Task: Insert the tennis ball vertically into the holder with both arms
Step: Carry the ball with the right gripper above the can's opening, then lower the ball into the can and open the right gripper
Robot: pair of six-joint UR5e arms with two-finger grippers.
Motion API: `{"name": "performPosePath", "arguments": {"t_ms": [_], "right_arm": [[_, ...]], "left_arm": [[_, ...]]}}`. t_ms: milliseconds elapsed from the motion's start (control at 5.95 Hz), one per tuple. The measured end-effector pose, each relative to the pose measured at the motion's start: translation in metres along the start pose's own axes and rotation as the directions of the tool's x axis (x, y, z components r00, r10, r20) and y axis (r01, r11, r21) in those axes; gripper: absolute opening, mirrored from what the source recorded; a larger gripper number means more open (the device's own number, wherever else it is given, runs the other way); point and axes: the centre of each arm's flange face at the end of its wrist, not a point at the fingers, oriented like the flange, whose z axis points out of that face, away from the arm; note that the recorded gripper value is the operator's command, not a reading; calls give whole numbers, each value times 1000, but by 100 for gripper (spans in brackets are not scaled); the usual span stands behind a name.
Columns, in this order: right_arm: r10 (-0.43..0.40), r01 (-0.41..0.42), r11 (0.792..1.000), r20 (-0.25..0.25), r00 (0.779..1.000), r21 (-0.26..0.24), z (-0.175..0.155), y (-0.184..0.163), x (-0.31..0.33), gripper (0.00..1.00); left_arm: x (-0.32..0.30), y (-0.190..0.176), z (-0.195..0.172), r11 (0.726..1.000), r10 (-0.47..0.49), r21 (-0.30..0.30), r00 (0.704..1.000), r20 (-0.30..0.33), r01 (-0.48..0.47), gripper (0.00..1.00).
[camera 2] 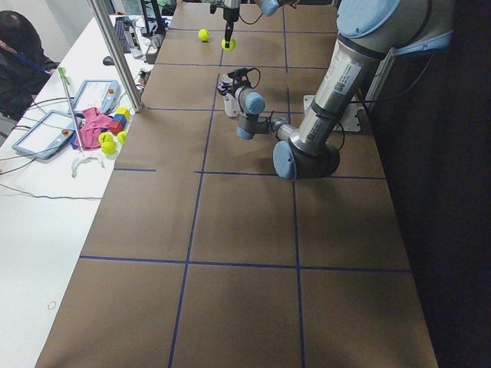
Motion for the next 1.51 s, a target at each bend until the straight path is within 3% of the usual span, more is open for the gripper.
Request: {"name": "performPosePath", "arguments": {"t_ms": [168, 504, 672, 1513], "right_arm": [[41, -41, 999, 9, 999, 9, -9, 14, -47, 16], [115, -115, 993, -12, 993, 8, -13, 5, -140, 18], [127, -127, 992, -33, 991, 13, -5, 3, -168, 28], [112, -111, 994, -83, 990, 19, 24, 22, -177, 37]], "left_arm": [[1, 1, 0, 1000, -1, -1, 1000, -2, 1, 89], [5, 2, 1, 1000, -3, -3, 1000, -7, 3, 89], [7, 3, 2, 1000, -5, -3, 1000, -10, 5, 89], [8, 3, 2, 1000, -5, -2, 1000, -11, 5, 89]]}}
